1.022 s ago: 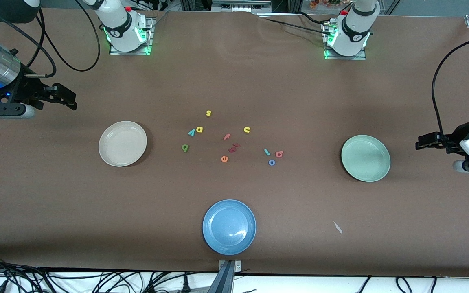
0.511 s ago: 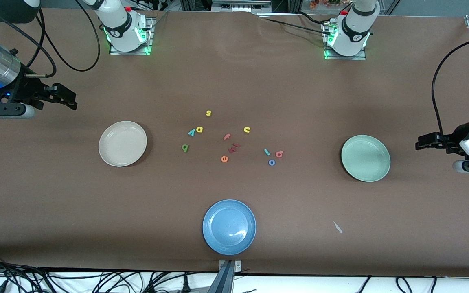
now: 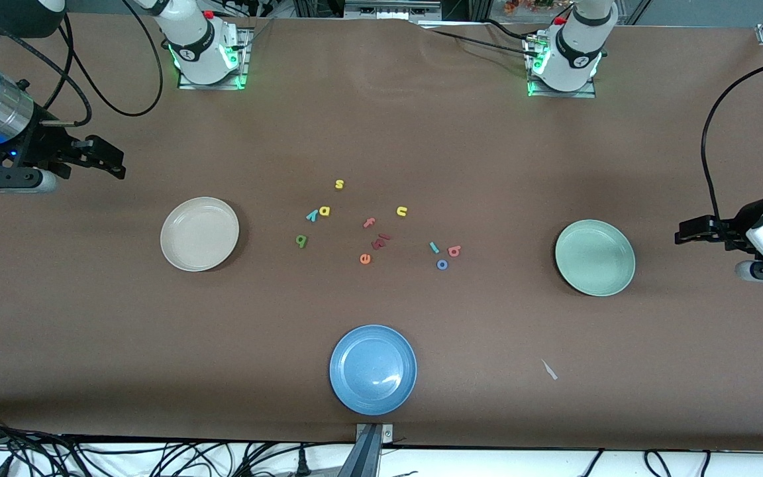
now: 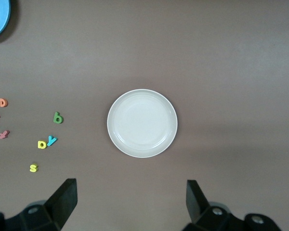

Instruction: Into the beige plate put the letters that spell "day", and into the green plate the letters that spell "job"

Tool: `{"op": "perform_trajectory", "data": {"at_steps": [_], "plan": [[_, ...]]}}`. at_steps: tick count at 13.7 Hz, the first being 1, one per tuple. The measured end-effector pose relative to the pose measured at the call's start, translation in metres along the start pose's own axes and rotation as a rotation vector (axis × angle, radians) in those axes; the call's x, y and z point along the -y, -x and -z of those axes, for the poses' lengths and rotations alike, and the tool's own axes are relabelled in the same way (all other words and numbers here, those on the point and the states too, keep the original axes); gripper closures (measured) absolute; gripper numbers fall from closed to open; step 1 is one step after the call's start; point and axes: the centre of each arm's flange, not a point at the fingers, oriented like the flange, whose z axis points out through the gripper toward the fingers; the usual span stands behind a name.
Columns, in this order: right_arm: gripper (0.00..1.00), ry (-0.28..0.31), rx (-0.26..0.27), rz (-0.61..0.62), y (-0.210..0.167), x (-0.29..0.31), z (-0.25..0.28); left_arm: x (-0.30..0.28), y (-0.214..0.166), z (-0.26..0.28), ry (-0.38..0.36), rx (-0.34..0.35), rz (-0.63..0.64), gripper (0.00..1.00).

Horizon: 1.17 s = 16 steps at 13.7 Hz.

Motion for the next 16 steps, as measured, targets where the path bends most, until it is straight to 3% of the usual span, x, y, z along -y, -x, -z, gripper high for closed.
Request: {"op": "perform_trajectory", "data": {"at_steps": [16], "plan": [[0.00,0.000,0.001,0.000,0.0001,0.0000,-0.0001,-0.0028,-0.0006,-0.0001,0.000,0.000,-0.005,0.00]]}}
